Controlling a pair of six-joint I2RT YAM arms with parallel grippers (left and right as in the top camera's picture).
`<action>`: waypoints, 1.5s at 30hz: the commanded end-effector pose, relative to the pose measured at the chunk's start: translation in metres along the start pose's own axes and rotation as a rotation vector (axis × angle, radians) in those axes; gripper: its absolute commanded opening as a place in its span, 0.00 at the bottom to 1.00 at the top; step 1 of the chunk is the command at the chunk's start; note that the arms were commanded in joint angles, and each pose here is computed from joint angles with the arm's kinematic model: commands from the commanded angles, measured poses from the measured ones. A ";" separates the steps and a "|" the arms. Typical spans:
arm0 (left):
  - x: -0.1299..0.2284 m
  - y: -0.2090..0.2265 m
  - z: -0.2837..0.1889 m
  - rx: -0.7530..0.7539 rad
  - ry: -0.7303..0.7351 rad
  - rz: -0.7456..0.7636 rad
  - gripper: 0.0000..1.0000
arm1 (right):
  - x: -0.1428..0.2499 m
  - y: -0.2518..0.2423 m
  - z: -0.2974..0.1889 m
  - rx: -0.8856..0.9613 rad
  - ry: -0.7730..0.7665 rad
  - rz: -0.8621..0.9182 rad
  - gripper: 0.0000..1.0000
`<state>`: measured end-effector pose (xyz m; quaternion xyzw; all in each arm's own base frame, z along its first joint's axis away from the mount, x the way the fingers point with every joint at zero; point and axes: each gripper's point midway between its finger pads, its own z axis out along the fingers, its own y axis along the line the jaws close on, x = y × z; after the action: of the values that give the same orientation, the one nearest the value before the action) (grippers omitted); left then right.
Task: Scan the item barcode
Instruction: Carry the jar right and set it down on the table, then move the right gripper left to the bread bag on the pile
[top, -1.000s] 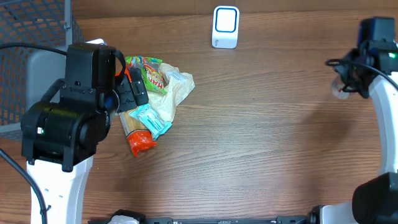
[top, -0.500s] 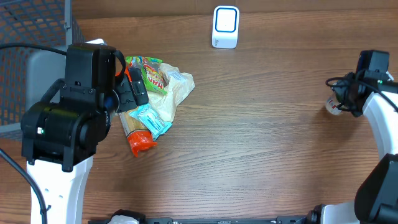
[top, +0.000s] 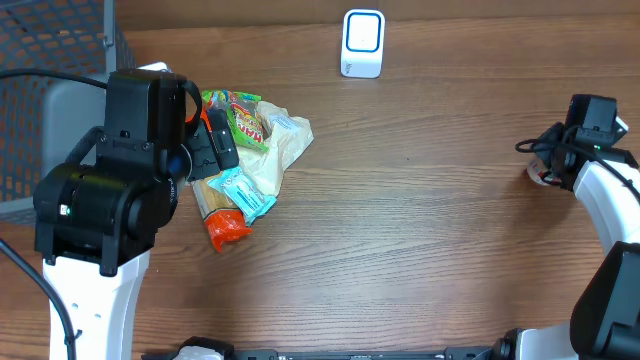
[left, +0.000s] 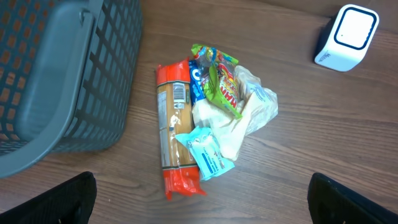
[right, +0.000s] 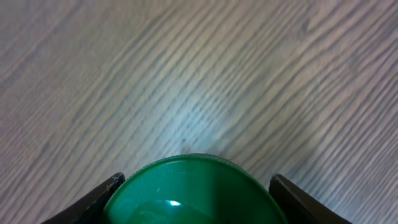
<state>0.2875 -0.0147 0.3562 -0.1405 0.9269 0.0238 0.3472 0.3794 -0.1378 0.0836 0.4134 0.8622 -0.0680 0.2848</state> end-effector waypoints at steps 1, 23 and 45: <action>-0.001 0.002 0.002 -0.017 -0.003 -0.008 1.00 | -0.012 -0.005 -0.002 0.025 -0.051 -0.008 0.16; -0.001 0.002 0.002 -0.017 -0.003 -0.008 1.00 | -0.005 -0.003 0.011 0.053 0.017 -0.059 0.87; -0.001 0.002 0.002 -0.017 -0.003 -0.008 1.00 | 0.028 0.194 -0.151 -0.714 0.275 -0.332 0.91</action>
<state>0.2875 -0.0147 0.3562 -0.1405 0.9269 0.0238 0.3472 0.4483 0.0061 0.2023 0.1825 0.9238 0.1635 0.2943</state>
